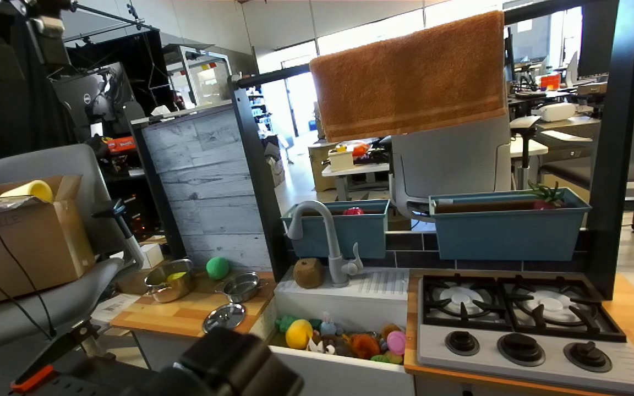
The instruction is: Put the lid on the right pot
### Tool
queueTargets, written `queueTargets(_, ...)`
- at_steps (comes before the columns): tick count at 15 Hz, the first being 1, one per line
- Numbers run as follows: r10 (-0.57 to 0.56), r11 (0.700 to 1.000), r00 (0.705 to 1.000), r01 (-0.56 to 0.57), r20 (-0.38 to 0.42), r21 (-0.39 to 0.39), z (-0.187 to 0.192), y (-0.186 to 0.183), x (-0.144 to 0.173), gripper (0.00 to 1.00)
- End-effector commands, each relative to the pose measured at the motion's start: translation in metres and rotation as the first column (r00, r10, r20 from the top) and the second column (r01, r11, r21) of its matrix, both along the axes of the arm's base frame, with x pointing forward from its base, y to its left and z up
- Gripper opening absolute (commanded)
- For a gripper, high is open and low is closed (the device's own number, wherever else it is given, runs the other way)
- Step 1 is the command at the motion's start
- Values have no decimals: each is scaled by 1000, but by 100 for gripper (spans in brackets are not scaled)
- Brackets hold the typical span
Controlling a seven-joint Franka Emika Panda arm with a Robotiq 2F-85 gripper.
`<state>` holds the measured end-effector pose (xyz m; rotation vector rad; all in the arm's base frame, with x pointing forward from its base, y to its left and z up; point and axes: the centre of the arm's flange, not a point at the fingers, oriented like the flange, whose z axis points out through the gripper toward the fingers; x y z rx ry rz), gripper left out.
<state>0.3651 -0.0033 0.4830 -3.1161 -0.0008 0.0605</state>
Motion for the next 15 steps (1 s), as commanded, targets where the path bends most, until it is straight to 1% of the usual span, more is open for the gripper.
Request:
queueTargets(1, 0, 1000, 1000, 0, 0, 0, 0, 0, 0, 100)
queueTargets(4, 0, 1000, 1000, 0, 0, 0, 0, 0, 0, 100)
queueTargets(5, 13, 1000, 1000, -13, 15, -3, -7, -2, 5, 100)
queueTargets(7, 90, 996, 996, -90, 25, -11, -26, -11, 20, 100)
queueTargets(8, 146, 989, 988, -146, 52, -3, -40, -20, 34, 100)
queueTargets(9, 168, 986, 983, -169, 69, 6, -51, -25, 43, 100)
queueTargets(10, 212, 977, 974, -212, 74, -9, -67, -30, 55, 100)
queueTargets(12, 252, 968, 964, -251, 85, -15, -103, -39, 81, 100)
queueTargets(15, 337, 941, 938, -335, 80, -40, -152, -42, 110, 100)
